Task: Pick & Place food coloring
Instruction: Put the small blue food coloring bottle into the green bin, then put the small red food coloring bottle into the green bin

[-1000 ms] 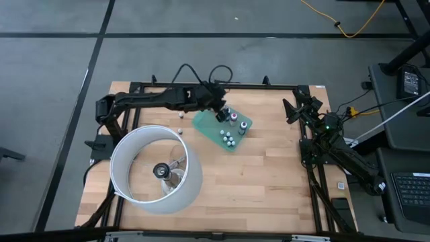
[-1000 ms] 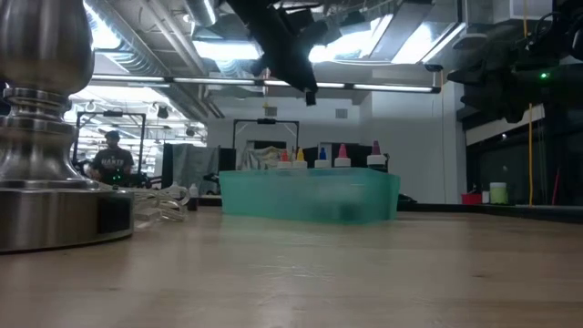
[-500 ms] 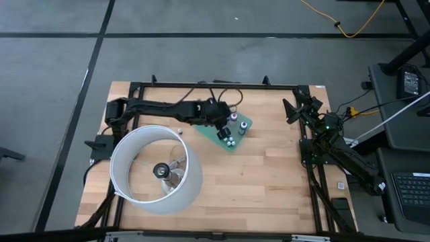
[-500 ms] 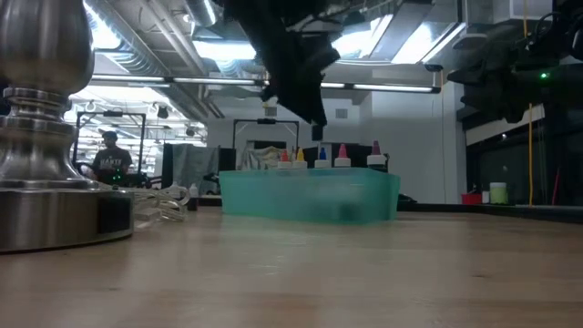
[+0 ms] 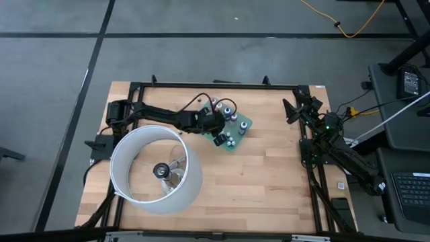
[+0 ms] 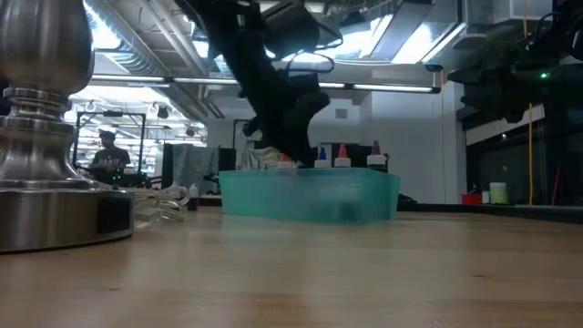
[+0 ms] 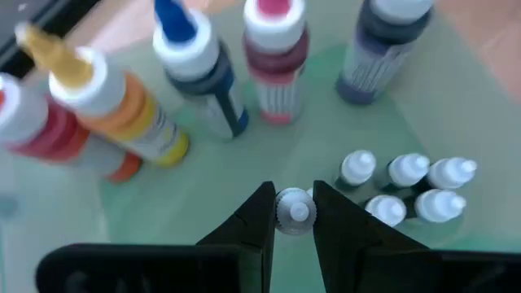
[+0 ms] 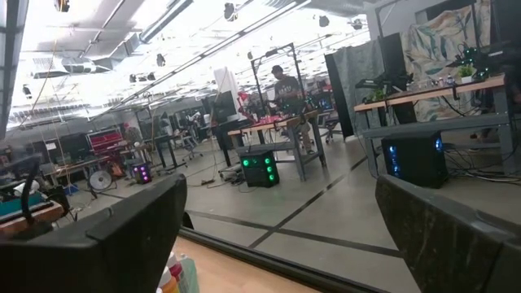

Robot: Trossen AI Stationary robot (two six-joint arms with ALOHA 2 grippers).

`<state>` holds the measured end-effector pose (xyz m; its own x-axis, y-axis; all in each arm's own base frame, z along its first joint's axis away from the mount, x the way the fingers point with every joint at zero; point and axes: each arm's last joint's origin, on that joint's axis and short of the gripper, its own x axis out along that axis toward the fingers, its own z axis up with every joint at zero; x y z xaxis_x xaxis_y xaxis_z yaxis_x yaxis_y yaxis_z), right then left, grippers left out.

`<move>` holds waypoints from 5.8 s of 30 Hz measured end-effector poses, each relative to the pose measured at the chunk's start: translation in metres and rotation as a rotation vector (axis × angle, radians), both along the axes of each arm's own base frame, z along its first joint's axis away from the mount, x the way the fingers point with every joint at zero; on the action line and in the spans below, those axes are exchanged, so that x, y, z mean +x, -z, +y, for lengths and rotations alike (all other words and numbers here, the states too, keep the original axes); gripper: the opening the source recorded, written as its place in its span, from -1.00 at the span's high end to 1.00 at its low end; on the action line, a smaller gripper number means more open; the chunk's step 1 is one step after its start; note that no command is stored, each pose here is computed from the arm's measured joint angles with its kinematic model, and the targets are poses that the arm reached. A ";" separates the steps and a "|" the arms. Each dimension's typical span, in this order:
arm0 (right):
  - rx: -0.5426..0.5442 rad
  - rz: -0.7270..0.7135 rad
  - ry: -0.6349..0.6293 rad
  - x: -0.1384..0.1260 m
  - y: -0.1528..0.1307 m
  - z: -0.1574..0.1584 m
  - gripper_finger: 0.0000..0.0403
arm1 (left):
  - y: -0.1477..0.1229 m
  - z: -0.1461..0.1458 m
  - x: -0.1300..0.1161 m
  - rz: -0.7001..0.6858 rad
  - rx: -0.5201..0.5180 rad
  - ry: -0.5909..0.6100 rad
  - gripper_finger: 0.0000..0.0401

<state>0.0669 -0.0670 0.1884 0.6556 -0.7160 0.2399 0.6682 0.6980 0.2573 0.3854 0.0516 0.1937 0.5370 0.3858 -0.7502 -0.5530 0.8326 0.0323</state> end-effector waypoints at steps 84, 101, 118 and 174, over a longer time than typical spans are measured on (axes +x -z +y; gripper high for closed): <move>0.000 0.000 0.000 0.000 0.000 0.000 -0.98 | -0.109 0.139 -0.041 -0.427 -0.219 -0.701 -0.14; 0.001 0.001 0.000 0.000 0.000 0.000 -0.98 | -0.058 0.175 -0.066 -0.099 -0.246 -0.885 -0.12; 0.000 0.000 0.000 0.000 0.000 0.000 -0.98 | -0.019 0.188 -0.034 0.161 -0.234 -0.906 -0.12; 0.001 0.001 0.000 0.000 0.000 0.000 -0.98 | 0.027 0.205 -0.038 0.192 -0.462 -1.060 0.48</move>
